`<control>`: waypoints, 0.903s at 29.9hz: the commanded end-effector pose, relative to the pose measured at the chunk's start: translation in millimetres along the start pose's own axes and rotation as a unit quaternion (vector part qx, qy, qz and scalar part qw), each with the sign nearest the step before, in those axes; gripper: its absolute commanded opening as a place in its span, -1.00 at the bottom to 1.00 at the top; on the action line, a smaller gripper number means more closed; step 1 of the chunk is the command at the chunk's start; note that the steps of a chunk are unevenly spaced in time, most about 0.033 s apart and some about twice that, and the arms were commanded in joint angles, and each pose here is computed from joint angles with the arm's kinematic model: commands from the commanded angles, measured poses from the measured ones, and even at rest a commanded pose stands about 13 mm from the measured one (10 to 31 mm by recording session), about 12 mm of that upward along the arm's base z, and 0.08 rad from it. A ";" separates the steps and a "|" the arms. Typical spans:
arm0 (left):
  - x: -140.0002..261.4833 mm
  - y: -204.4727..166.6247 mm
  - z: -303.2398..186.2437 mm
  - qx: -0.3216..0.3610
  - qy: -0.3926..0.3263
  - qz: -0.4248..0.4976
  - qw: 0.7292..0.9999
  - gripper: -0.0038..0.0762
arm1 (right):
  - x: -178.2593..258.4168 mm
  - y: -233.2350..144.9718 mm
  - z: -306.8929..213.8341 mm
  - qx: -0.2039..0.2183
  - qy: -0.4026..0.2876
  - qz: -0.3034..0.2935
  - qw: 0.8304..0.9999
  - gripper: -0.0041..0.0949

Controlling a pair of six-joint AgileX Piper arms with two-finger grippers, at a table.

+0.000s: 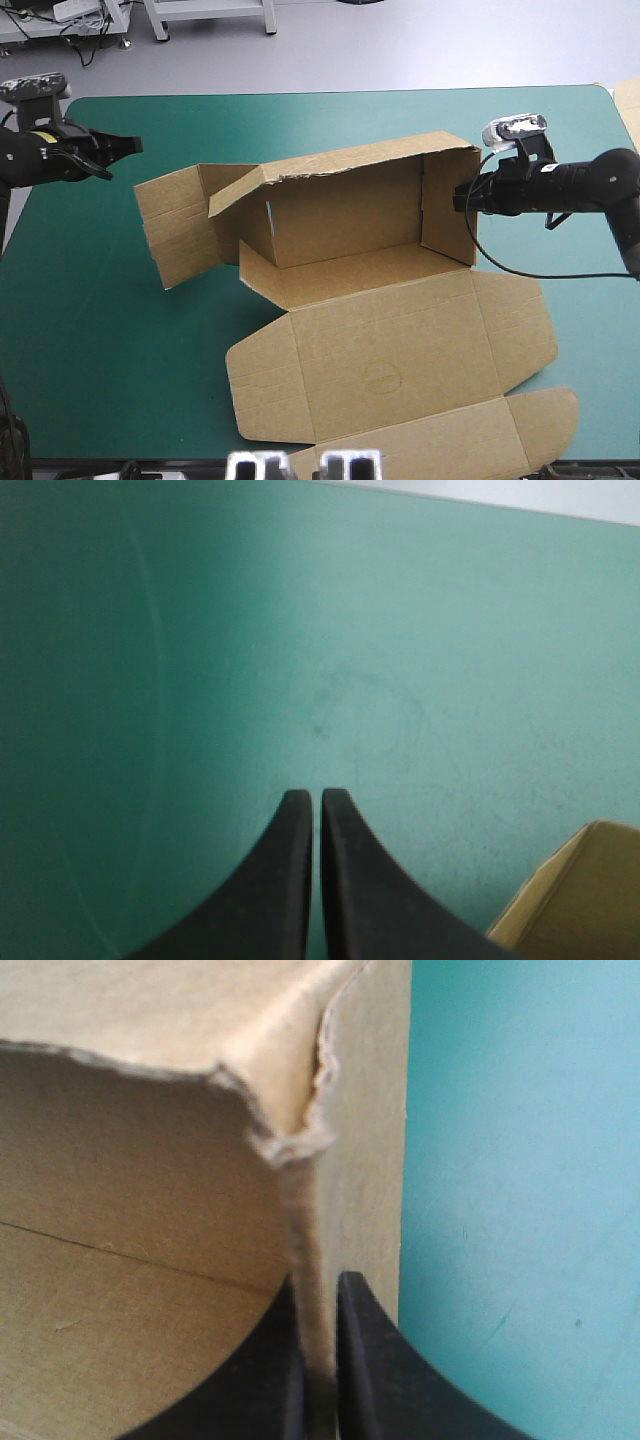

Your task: Fold the box

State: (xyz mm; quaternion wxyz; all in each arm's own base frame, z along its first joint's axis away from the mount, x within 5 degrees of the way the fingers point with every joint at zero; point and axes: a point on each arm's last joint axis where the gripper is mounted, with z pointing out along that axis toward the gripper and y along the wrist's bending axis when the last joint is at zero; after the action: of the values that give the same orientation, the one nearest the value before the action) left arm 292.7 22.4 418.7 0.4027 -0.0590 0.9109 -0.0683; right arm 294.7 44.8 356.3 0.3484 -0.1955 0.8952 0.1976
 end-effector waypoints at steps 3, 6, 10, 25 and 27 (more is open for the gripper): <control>-6.1 20.3 -10.4 0.033 -0.001 -0.031 0.999 -0.87 | -28.2 -4.3 0.2 -0.026 0.039 0.053 0.997 -0.91; -1.3 23.3 -5.0 0.030 0.030 -0.021 0.999 -0.87 | -36.1 -18.1 21.6 -0.038 0.076 0.068 0.994 -0.91; 0.4 24.6 -0.1 0.031 0.045 -0.022 0.998 -0.88 | -44.4 -33.8 54.0 -0.055 0.113 0.081 0.989 -0.91; 0.0 29.7 20.7 0.035 0.060 -0.001 0.998 -0.88 | -64.0 -4.9 117.7 0.095 0.148 -0.184 0.967 -0.65; 0.4 30.8 24.9 0.036 0.064 0.004 0.997 -0.88 | -64.6 -1.3 119.0 0.101 0.149 -0.195 0.964 -0.46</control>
State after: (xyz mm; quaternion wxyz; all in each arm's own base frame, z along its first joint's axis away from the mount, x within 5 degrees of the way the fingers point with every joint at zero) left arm 311.6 52.7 376.2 0.2966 -0.0409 0.9487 -0.1014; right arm 408.5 119.7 295.9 0.2265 -0.3340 0.9134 0.0528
